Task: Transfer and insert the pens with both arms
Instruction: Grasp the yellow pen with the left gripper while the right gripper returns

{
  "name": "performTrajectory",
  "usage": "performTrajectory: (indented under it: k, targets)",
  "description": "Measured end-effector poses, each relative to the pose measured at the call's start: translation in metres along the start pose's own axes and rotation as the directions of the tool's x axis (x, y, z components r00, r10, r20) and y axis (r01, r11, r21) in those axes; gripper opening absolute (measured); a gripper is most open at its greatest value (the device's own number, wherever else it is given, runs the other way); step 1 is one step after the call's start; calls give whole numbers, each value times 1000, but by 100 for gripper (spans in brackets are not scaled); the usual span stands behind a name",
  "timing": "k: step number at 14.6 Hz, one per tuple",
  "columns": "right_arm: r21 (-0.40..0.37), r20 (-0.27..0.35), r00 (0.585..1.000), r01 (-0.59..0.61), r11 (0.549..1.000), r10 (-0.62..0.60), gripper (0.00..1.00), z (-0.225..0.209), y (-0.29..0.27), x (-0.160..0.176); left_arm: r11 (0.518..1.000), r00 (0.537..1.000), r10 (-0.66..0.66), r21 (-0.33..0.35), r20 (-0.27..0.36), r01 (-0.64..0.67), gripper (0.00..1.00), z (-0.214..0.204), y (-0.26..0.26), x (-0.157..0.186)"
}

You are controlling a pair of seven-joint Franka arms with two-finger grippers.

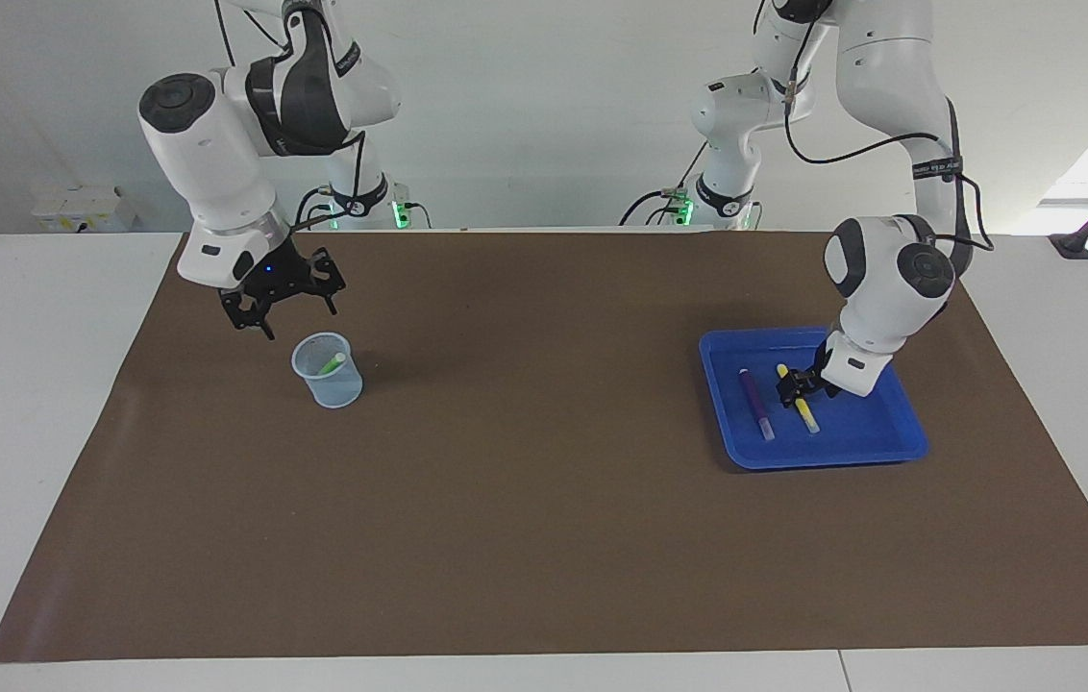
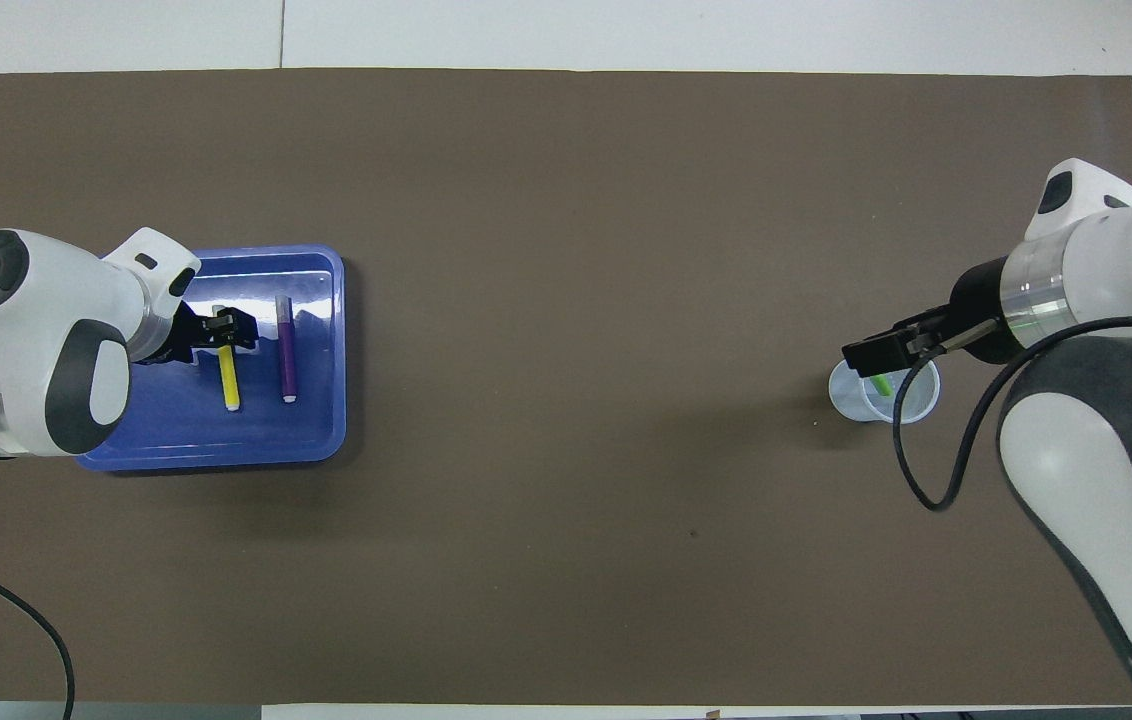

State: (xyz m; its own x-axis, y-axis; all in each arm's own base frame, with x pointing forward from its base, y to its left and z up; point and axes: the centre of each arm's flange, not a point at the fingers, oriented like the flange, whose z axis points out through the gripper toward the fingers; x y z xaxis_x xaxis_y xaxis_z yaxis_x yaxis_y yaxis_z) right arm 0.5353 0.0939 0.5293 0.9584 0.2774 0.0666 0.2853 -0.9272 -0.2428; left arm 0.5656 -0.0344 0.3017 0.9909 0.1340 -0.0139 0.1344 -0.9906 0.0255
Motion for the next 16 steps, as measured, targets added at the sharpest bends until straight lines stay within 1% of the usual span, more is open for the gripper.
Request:
performTrajectory:
  k: [1,2,3,4,5,6,7,8,9,11,12,13,14,16]
  targets:
    - [62,-1,994,-107,992,107,100,3,-22,3,1000,1000,1,-1,-4,-1,80,4,0,-2]
    - [119,13,977,-215,969,215,100,7,-47,6,1000,1000,2,-2,-6,-2,77,5,0,-3]
    - [159,25,953,-302,940,301,100,9,-72,8,1000,1000,2,-2,-8,-2,77,5,0,-3]
    - [184,24,932,-359,915,361,100,11,-92,11,1000,1000,3,-2,-11,-3,70,4,0,-2]
    - [197,19,916,-396,897,400,100,14,-112,13,1000,1000,4,-3,-13,-4,70,4,0,-2]
    - [206,14,902,-425,881,432,100,16,-128,14,1000,1000,4,-2,-15,-4,66,3,0,-2]
    - [221,13,884,-458,861,467,100,18,-143,15,1000,1000,5,-2,-20,-5,55,1,0,-1]
    - [250,22,862,-495,832,506,100,19,-156,16,1000,1000,6,-2,-21,-6,49,1,0,-1]
    - [287,34,837,-532,797,547,100,20,-164,17,1000,1000,7,-2,-21,-7,49,1,0,-1]
    - [351,55,793,-584,732,607,100,21,-166,21,1000,1000,7,-1,-24,-7,35,0,0,-1]
    - [370,64,781,-597,712,622,100,22,-165,22,1000,1000,8,0,-24,-8,35,0,0,-1]
    - [383,72,772,-606,698,631,100,23,-163,23,1000,1000,12,5,-26,-12,27,-1,-1,-1]
    - [393,77,767,-611,687,637,100,24,-163,24,1000,1000,16,8,-27,-15,17,-1,-1,-1]
    - [425,80,745,-627,653,663,100,27,-171,25,1000,999,18,9,-28,-17,17,-1,-1,-1]
